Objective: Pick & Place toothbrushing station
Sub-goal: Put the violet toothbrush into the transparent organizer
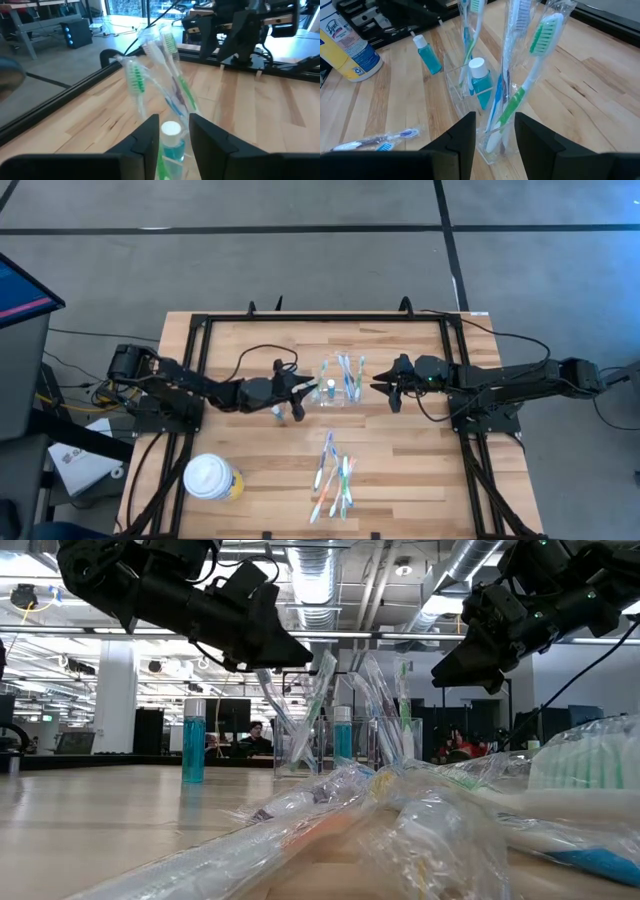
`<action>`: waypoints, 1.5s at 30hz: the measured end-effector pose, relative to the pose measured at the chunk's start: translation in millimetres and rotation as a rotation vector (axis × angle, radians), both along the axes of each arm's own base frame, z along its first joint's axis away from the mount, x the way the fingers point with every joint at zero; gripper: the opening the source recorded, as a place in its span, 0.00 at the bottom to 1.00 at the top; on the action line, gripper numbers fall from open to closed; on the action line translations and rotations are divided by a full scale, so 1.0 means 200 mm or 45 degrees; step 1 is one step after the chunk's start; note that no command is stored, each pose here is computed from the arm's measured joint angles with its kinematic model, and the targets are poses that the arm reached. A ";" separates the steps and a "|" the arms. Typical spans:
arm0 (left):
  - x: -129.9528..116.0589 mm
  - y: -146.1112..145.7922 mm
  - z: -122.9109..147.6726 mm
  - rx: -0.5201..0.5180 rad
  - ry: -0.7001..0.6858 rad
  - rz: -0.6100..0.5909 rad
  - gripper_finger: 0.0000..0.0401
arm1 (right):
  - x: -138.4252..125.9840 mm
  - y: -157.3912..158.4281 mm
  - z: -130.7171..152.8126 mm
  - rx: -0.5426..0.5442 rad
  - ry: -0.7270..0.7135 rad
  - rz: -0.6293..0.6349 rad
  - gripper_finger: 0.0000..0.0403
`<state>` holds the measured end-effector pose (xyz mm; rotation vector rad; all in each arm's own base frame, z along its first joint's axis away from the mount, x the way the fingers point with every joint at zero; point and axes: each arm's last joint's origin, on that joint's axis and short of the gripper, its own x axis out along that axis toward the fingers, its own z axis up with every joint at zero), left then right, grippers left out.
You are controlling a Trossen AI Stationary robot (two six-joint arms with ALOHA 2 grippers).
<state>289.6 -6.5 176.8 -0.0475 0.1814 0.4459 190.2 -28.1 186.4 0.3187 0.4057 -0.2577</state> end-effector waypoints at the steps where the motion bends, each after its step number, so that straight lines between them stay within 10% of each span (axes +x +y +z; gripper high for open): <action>1: 0.00 -0.01 0.00 0.000 -0.009 -0.007 0.26 | 0.00 0.00 0.00 0.000 0.000 0.000 0.31; 29: 0.04 -0.23 0.04 -0.312 0.035 -0.426 0.25 | 0.00 0.00 0.00 0.000 -0.006 0.000 0.31; 45: 0.07 -0.37 0.19 -0.087 -0.026 -0.443 0.22 | 0.00 0.00 0.00 0.000 -0.005 0.000 0.31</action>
